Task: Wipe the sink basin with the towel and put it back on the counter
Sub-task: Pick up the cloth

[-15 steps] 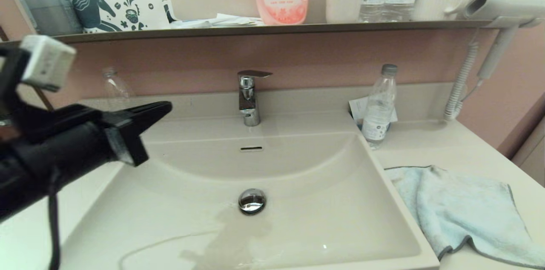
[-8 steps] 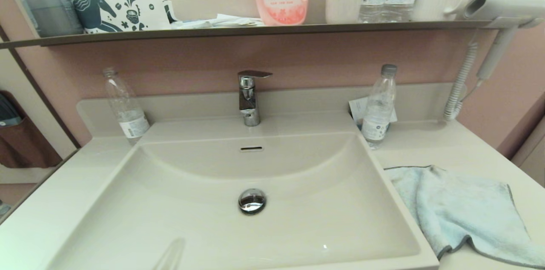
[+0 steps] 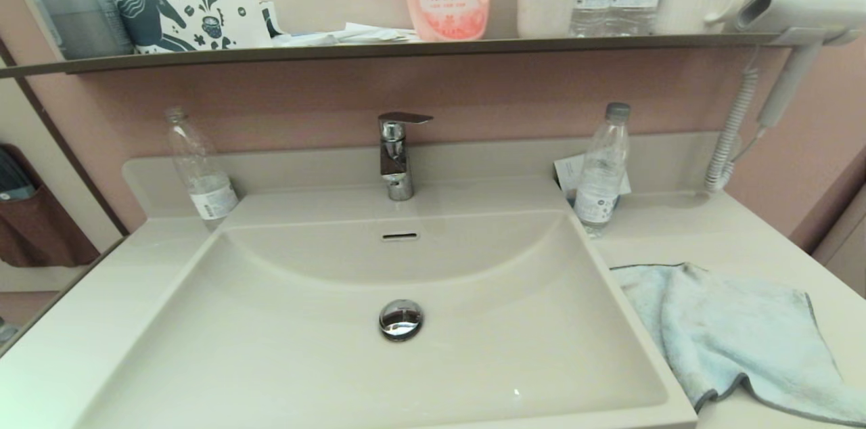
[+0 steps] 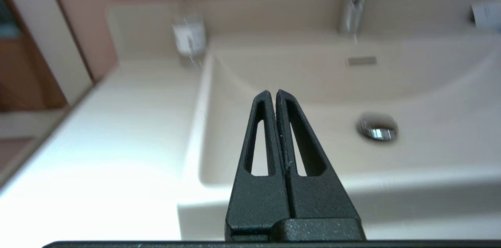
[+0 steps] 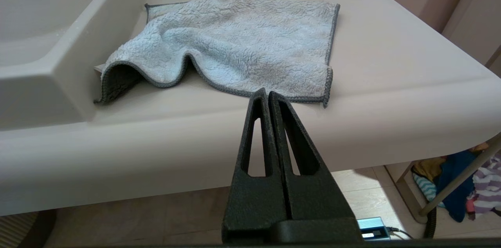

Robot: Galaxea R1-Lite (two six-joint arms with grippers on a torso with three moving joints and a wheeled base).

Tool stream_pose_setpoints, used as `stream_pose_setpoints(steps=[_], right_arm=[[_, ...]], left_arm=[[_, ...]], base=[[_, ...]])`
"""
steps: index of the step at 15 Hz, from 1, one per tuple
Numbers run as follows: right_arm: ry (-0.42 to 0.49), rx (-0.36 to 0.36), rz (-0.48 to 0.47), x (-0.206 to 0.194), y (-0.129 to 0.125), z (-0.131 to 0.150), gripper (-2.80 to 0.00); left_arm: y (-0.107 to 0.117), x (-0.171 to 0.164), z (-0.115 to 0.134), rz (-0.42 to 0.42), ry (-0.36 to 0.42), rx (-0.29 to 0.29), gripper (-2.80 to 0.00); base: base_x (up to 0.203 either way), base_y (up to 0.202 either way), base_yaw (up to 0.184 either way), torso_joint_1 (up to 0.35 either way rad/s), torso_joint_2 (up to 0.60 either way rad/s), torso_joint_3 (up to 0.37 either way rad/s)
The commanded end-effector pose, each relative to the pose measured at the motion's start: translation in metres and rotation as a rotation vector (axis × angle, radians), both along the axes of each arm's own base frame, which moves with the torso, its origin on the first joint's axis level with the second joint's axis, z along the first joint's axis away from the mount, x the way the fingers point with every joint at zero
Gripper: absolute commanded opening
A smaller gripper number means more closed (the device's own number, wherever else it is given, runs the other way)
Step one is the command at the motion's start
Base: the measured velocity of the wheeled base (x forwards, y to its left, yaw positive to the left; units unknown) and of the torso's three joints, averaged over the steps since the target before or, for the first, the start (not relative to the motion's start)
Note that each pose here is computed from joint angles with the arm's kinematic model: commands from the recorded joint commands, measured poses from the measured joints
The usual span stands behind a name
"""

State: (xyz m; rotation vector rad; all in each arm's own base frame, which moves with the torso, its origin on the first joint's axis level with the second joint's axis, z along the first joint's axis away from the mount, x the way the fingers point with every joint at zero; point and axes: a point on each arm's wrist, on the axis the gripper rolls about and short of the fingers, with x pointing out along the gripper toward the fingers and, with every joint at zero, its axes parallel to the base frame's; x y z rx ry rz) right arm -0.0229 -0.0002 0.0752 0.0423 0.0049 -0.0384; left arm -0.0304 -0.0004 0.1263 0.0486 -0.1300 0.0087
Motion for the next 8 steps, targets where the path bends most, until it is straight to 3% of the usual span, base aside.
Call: stream_pose_setpoints(steps=[1,4,8], right_arm=[[0.000,0.001,0.000,0.000,0.000,0.000,-2.80],[0.000,0.001,0.000,0.000,0.000,0.000,-2.80],[0.000,0.001,0.000,0.000,0.000,0.000,-2.80]], left_arm=[[0.000,-0.003,-0.017,-0.009,-0.008,0.002,-2.80],[-0.001,0.007,-0.046,-0.042,0.098,0.009,-2.80],[-0.001,0.008,-0.048,-0.045,0.106,0.008,-2.80]], base=[[0.000,0.000,0.000,0.000,0.00,0.000],[0.000,0.000,0.000,0.000,0.00,0.000],[0.000,0.000,0.000,0.000,0.00,0.000]])
